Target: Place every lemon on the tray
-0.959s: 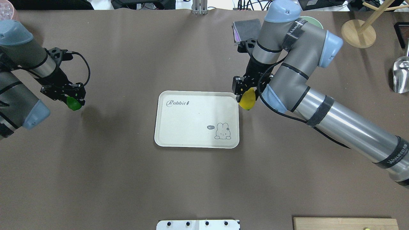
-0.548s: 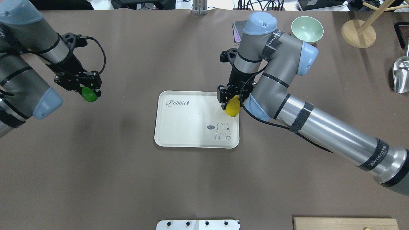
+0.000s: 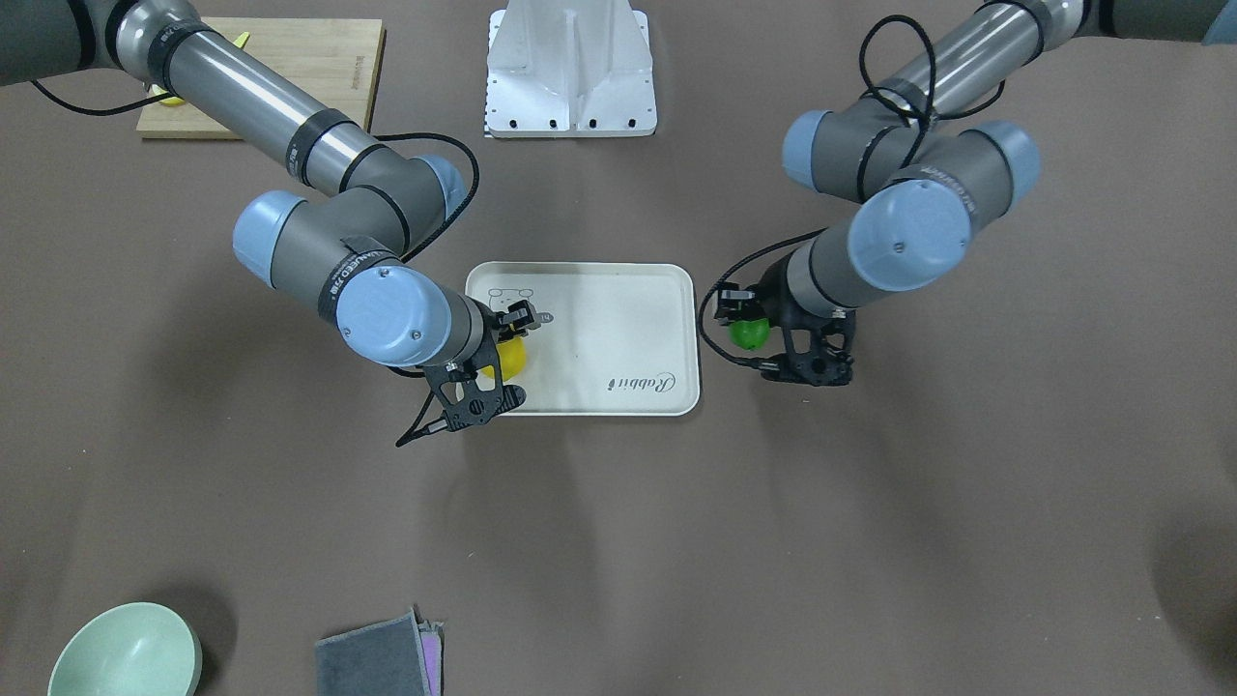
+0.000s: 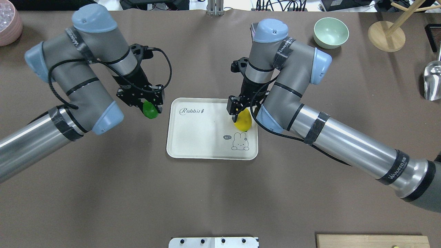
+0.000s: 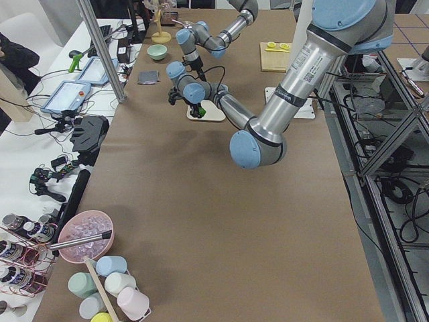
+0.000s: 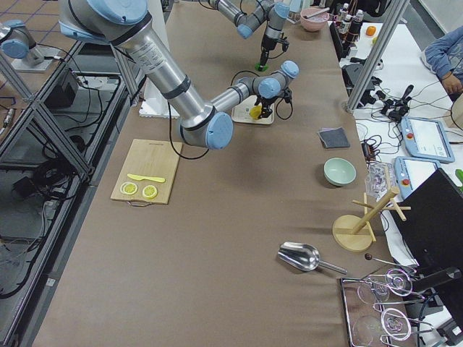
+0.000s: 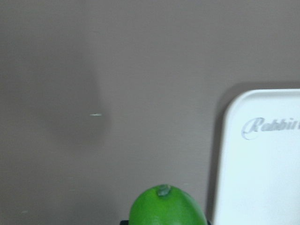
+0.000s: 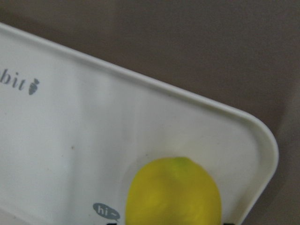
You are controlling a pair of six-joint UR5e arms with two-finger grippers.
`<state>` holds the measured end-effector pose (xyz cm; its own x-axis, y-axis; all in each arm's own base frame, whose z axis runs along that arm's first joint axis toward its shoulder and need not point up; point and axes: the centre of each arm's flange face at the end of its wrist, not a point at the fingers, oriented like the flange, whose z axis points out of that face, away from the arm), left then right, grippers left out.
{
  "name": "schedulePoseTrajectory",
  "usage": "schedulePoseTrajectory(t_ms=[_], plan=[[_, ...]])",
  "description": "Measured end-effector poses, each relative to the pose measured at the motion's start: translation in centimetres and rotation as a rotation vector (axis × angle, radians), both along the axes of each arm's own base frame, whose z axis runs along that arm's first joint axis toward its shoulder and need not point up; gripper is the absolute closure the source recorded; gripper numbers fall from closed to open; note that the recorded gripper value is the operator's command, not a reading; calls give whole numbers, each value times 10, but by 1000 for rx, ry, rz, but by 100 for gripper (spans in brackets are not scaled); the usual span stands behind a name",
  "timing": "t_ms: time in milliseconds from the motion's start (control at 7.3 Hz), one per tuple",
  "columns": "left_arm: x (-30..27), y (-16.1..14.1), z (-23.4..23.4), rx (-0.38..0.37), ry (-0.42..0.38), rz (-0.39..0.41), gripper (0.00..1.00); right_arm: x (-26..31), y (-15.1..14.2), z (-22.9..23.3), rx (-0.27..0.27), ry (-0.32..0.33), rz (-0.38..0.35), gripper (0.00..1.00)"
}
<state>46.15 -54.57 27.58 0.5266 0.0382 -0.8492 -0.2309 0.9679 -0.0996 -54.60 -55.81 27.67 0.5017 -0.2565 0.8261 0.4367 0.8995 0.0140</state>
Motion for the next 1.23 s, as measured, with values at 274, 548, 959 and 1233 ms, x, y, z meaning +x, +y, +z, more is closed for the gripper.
schedulePoseTrajectory(t_ms=[274,548,959,1233], plan=[[54,21,-17,1,28,-11,100,17,-15,-1,-15,-11,21,0],[98,35,-30,23,18,-46,100,55,-41,8,-42,-27,62,0],[115,38,-32,34,2,-57,2,130,-64,61,-39,-62,130,0],[109,33,-32,39,-2,-68,2,191,-52,110,-1,-92,171,0]])
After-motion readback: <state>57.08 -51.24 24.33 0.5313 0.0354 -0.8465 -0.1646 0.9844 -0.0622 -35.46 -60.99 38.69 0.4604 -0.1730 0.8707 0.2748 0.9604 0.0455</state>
